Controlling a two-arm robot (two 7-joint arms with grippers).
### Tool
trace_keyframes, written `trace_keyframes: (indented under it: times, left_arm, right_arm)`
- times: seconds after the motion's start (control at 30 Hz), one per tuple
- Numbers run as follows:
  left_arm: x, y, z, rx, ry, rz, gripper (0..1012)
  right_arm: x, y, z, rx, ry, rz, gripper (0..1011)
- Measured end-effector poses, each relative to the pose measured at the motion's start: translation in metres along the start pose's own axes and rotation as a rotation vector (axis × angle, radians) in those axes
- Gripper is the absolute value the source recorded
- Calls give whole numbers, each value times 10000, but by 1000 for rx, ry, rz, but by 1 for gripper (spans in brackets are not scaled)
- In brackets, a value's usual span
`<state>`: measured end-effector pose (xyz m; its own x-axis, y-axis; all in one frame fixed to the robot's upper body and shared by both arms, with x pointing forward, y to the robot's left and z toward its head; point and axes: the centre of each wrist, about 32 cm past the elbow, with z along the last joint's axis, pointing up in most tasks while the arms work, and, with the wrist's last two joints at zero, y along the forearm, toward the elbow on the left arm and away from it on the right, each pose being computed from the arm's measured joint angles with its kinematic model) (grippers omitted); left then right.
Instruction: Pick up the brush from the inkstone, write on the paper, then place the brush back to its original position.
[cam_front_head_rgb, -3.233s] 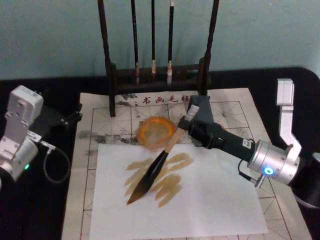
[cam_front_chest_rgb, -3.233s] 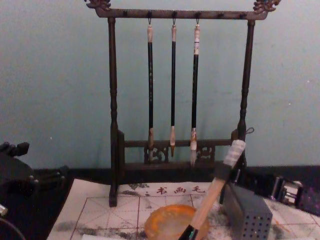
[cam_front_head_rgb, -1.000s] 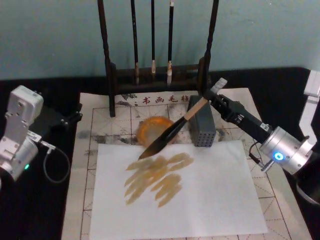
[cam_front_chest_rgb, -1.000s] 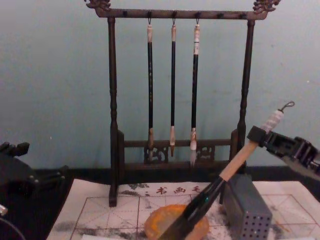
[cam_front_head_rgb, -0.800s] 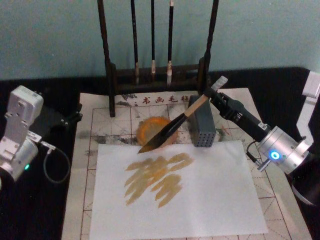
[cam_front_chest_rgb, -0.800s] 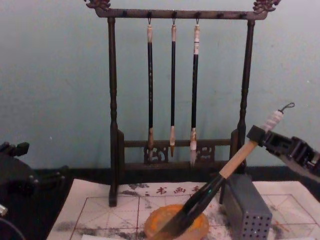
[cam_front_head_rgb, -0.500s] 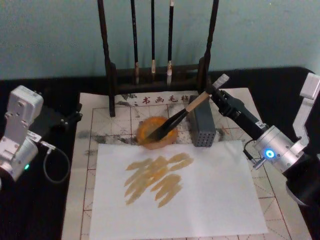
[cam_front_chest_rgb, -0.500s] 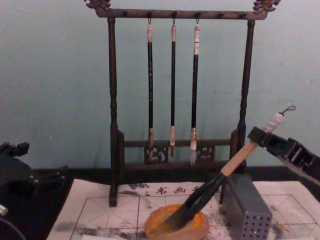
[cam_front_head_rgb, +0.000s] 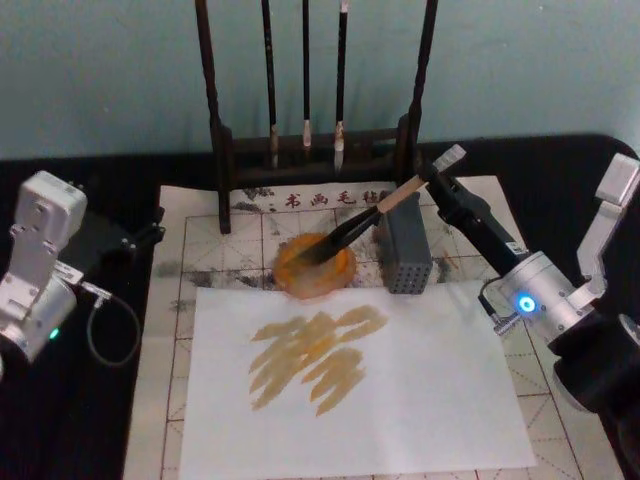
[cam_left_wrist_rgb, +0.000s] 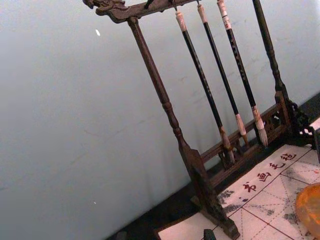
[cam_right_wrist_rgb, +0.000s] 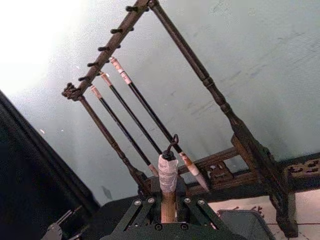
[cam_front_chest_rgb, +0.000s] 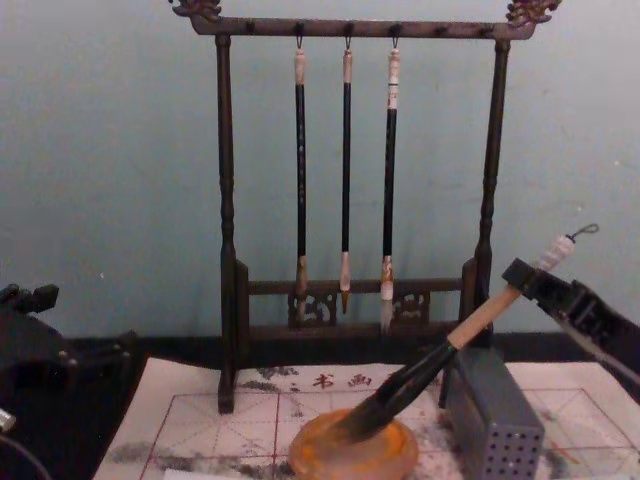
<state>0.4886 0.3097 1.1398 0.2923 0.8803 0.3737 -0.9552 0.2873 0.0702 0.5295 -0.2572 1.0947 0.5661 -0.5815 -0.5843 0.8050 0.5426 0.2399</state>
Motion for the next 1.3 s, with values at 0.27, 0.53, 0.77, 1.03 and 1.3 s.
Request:
trace_keyframes:
  times: [0.27,0.53,0.77,1.03,1.3]
  left_arm:
    - [0,0,0,0,0,0,1001]
    - [0,0,0,0,0,0,1001]
    - [0,0,0,0,0,0,1001]
    - [0,0,0,0,0,0,1001]
    - [0,0,0,0,0,0,1001]
  right_arm:
    - [27,11,-55,8,21,-17,175]
    - [51,16,-83,1,54,-27,175]
    - [74,14,-94,-1,63,-34,175]
    - [104,3,-93,-4,70,-47,175]
    - [137,-26,-80,-14,85,-66,175]
